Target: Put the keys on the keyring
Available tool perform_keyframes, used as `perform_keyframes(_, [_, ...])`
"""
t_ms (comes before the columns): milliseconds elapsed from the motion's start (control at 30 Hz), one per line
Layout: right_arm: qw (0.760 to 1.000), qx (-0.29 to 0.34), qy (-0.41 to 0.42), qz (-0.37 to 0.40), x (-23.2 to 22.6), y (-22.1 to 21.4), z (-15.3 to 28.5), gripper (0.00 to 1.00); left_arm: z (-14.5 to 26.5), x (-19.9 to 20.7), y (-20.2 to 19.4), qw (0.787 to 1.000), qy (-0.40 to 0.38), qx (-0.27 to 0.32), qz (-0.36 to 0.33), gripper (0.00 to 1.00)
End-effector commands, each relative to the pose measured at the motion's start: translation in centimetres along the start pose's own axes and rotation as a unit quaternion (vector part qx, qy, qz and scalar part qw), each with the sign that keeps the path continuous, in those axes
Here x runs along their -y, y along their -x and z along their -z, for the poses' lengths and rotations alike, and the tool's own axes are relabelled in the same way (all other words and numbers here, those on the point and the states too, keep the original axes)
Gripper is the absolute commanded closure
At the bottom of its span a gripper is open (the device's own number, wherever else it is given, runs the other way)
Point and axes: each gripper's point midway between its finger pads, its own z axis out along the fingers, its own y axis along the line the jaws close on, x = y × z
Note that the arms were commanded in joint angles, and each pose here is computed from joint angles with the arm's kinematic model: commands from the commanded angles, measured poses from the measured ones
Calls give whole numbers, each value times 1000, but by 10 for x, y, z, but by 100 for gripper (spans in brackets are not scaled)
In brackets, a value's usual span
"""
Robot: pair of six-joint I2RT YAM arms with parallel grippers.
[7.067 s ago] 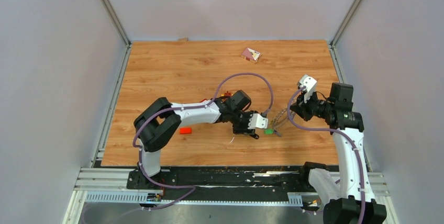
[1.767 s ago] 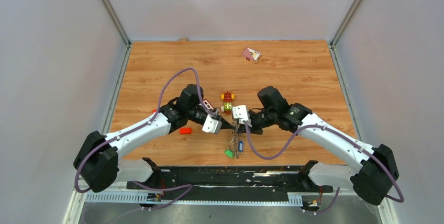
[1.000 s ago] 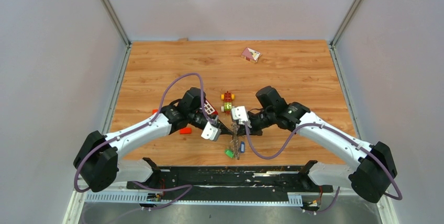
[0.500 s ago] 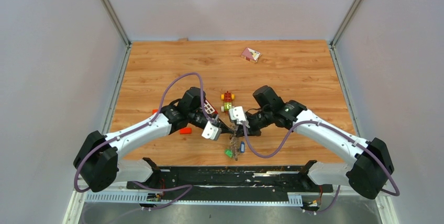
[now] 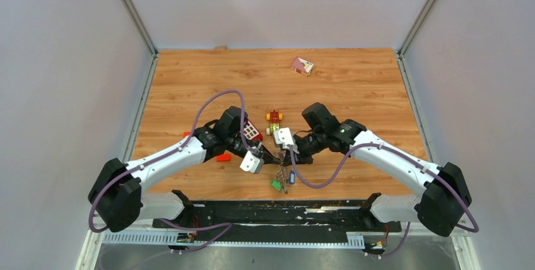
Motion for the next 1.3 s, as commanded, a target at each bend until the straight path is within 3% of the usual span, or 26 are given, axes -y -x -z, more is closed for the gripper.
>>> perform_keyframes(0, [1000, 13, -1, 11, 7, 15, 1, 100, 2, -2, 21, 999, -8, 26, -41, 100])
perform_keyframes(1267, [1000, 0, 16, -4, 5, 8, -6, 100, 2, 9, 16, 998, -21, 18, -58, 100])
